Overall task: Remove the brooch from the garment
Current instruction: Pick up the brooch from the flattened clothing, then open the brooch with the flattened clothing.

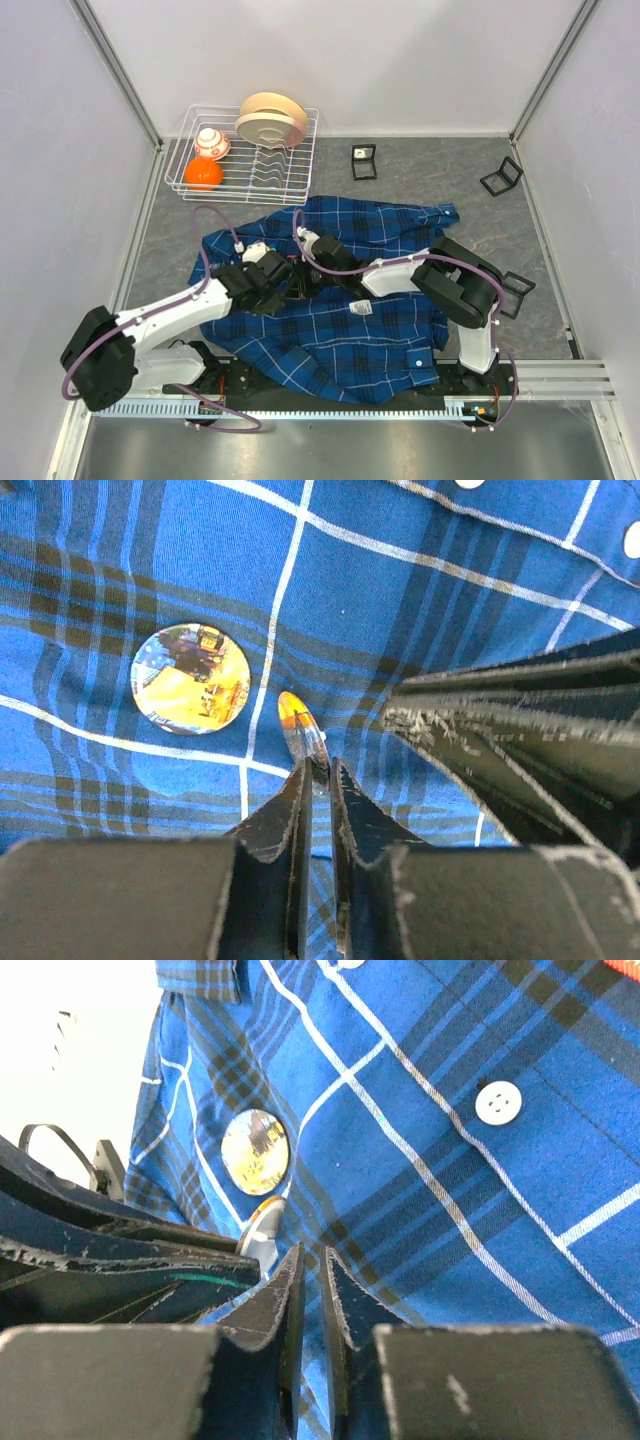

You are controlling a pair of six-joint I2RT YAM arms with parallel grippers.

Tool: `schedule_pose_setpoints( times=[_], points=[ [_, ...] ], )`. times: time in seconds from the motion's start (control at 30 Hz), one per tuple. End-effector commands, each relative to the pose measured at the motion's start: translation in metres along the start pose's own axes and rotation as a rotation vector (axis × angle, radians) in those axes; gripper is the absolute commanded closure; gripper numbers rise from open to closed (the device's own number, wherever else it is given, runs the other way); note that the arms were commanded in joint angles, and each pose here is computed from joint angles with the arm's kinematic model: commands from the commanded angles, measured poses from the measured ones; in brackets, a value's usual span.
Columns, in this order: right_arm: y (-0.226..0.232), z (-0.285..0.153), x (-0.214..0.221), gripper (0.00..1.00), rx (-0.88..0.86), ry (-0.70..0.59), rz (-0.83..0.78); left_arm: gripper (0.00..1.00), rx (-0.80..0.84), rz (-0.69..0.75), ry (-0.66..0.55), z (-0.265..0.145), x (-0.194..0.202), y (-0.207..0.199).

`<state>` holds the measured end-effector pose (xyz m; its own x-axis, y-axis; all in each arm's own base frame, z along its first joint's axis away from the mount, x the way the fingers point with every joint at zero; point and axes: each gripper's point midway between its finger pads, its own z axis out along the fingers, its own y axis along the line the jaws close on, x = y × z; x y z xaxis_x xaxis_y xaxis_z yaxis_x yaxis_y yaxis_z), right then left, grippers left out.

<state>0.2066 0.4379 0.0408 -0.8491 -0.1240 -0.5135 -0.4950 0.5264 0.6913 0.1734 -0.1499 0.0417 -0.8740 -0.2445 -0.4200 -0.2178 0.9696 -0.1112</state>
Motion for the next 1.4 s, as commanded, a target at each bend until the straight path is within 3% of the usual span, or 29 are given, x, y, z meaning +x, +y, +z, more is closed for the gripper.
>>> schedule_pose_setpoints(
  times=[0.0, 0.37, 0.7, 0.8, 0.83, 0.93, 1.17, 1.27, 1.37],
  points=[
    [0.018, 0.002, -0.012, 0.84, -0.094, -0.037, 0.005, 0.98, 0.1, -0.1, 0.019, -0.007, 0.009, -0.008],
    [0.022, 0.004, 0.008, 0.94, -0.177, 0.003, 0.044, 0.98, 0.106, -0.143, 0.025, -0.011, 0.016, 0.004],
    [0.029, 0.007, 0.02, 0.96, -0.198, 0.036, 0.019, 0.98, 0.038, -0.207, 0.045, -0.013, 0.019, 0.012],
    [0.029, 0.008, 0.02, 0.96, -0.193, 0.042, 0.008, 0.83, 0.029, -0.231, 0.036, -0.014, 0.017, 0.013],
    [0.03, 0.009, 0.019, 0.96, -0.195, 0.04, 0.01, 0.72, 0.029, -0.241, 0.029, -0.015, 0.015, 0.013],
    [0.029, 0.012, 0.02, 0.96, -0.189, 0.045, 0.009, 0.61, 0.024, -0.249, 0.023, -0.015, 0.014, 0.014],
    [0.028, 0.017, 0.02, 0.97, -0.182, 0.052, 0.004, 0.6, 0.02, -0.255, 0.012, -0.015, 0.012, 0.014],
    [0.03, 0.019, 0.019, 0.97, -0.184, 0.05, 0.001, 0.65, 0.012, -0.256, -0.001, -0.016, 0.01, 0.017],
    [0.029, 0.02, 0.016, 0.97, -0.174, 0.047, -0.01, 0.76, -0.011, -0.254, 0.003, -0.015, 0.011, 0.021]
  ],
)
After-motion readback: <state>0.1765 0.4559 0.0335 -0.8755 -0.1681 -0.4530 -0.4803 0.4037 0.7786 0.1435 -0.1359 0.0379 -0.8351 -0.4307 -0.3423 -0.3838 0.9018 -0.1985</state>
